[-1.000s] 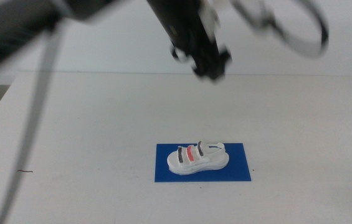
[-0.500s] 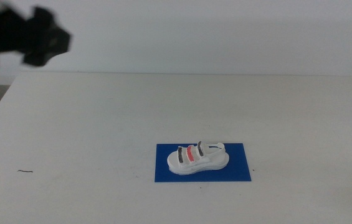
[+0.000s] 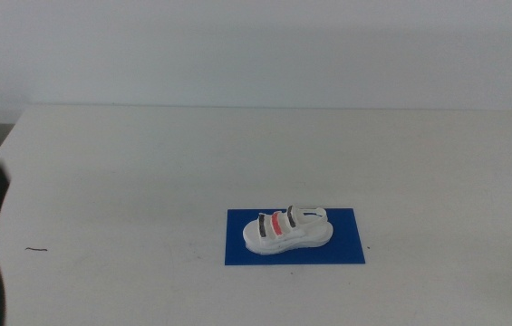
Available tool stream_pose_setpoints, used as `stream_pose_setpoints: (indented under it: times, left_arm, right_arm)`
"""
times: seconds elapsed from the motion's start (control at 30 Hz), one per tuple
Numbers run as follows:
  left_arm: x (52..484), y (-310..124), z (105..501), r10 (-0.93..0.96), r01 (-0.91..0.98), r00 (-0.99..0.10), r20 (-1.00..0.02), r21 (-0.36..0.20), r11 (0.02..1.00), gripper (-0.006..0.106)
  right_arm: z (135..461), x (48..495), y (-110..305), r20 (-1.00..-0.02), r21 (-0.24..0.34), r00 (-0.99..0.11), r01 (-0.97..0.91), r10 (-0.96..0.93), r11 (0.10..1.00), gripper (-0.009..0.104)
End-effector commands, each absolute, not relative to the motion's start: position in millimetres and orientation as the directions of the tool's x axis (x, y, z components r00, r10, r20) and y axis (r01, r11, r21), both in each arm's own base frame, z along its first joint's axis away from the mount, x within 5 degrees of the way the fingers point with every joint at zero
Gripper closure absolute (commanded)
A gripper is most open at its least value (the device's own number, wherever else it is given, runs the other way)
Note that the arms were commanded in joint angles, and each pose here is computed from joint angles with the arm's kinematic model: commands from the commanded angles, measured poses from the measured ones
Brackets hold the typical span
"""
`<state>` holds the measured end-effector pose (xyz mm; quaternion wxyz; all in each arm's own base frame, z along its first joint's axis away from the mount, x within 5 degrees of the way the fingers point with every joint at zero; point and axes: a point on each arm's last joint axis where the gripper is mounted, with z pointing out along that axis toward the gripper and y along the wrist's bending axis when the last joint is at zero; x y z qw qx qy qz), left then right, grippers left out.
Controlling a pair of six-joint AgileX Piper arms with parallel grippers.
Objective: Use one arm to grab the shoe from the table and place it on the mat.
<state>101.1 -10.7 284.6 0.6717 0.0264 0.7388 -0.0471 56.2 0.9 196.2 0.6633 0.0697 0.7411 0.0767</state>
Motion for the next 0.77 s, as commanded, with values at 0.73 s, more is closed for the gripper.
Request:
stream_pose_setpoints:
  times: [0.73]
  left_arm:
    - [56,1,201,-0.142,-0.025,-0.049,-0.989,-0.141,0.99,0.007]
  right_arm:
    - [196,56,1,-0.976,0.196,-0.1,-0.001,0.195,0.981,0.016]
